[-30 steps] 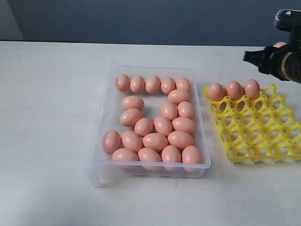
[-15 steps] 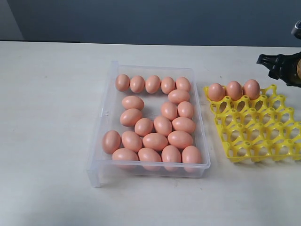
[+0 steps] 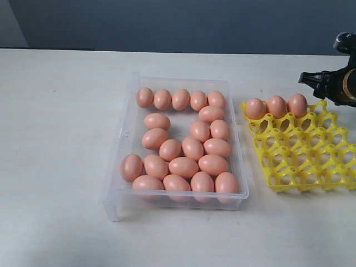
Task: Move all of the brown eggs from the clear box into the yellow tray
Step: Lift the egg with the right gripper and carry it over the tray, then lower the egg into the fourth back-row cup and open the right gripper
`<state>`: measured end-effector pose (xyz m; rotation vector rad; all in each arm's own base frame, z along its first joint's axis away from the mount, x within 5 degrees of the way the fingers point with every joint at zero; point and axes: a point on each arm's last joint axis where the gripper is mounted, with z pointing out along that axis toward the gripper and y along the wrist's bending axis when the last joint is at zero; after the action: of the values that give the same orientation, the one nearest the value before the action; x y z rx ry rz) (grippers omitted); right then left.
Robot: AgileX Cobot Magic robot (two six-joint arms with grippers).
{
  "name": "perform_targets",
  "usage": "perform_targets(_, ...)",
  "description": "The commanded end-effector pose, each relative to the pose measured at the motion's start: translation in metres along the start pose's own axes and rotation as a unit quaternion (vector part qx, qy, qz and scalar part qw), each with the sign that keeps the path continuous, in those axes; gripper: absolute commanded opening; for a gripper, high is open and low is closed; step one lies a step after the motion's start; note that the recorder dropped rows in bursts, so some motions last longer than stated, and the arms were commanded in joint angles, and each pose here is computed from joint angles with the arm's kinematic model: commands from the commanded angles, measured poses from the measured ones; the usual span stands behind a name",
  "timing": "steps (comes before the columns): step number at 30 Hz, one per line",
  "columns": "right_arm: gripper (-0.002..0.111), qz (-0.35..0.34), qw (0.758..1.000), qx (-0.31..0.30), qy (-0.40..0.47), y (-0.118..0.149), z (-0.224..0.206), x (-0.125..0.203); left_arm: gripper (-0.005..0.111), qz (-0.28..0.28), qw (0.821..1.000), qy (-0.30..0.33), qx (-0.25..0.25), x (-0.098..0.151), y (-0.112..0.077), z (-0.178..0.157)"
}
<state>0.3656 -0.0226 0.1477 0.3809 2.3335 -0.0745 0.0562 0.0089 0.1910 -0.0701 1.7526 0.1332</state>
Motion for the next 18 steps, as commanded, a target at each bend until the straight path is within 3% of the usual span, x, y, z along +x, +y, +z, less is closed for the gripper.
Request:
perform_targets(1, -0.001, -0.008, 1.0, -0.007, -0.001, 0.0, 0.0, -0.002, 0.012, 0.001, 1.0, -0.003, 0.001, 0.001, 0.0, 0.0)
perform_targets(18, -0.001, -0.015, 0.999, -0.022, 0.033, 0.003, 0.014, 0.013, 0.012, 0.002, 1.0, -0.003, 0.001, 0.001, 0.0, 0.0)
